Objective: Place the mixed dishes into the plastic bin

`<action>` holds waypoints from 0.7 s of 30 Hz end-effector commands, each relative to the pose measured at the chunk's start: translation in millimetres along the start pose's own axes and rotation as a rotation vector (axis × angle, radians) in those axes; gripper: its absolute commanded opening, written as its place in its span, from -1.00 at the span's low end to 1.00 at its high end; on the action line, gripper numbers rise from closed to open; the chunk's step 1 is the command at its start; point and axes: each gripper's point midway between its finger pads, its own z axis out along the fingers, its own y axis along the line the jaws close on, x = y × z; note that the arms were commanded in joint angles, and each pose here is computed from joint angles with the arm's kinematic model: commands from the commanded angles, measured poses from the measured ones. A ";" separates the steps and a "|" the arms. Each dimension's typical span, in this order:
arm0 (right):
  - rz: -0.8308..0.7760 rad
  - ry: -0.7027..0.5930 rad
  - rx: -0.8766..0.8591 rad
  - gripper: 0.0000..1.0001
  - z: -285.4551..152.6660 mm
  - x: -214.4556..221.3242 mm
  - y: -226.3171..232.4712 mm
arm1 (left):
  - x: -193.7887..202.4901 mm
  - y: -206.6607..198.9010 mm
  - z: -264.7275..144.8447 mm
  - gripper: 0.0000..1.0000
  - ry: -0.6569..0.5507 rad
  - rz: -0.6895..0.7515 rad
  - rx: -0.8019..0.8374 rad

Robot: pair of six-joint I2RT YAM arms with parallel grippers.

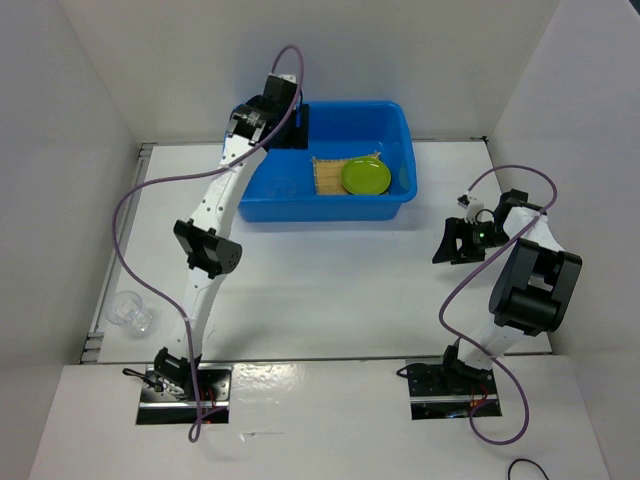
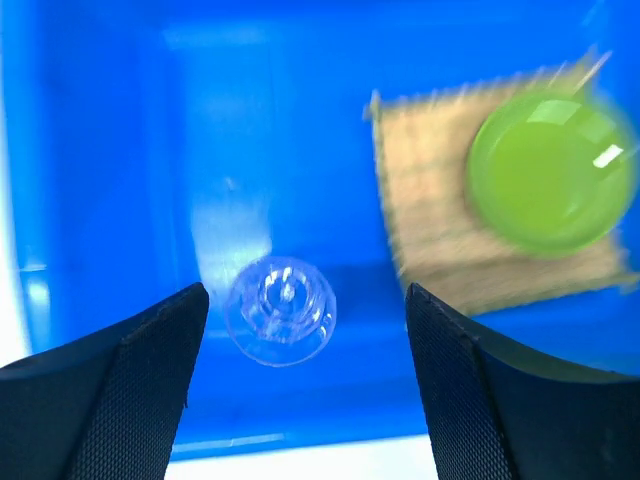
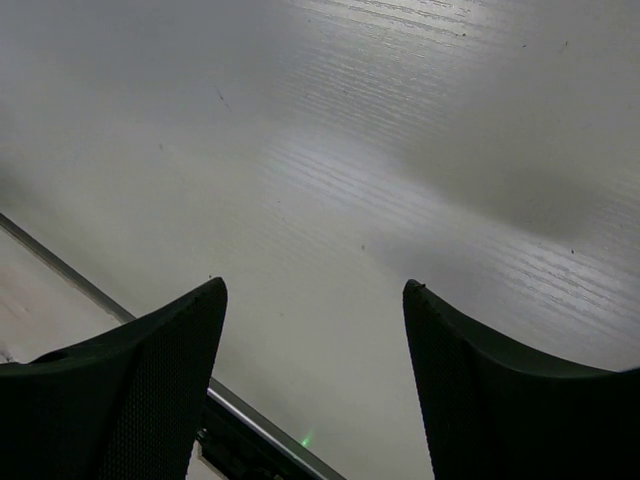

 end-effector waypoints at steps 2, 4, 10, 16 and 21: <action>-0.005 -0.016 -0.022 0.52 -4.0 -5.9 -1.4 | -59.9 9.8 -108.6 0.73 -0.254 -0.101 -0.095; -0.004 -0.014 -0.023 0.52 -5.7 -7.0 -0.5 | -54.9 23.4 -143.6 0.85 -0.289 -0.152 -0.220; -0.010 -0.013 -0.048 0.52 -5.8 -4.2 0.4 | 25.0 82.5 -183.3 1.00 -0.252 -0.284 -0.571; -0.023 -0.020 -0.077 0.52 -7.5 -3.0 4.0 | 125.9 179.1 -175.6 1.00 -0.121 -0.457 -0.588; -0.026 -0.025 -0.073 0.57 -8.9 -2.7 1.5 | 188.6 250.3 -187.2 1.00 -0.081 -0.653 -0.788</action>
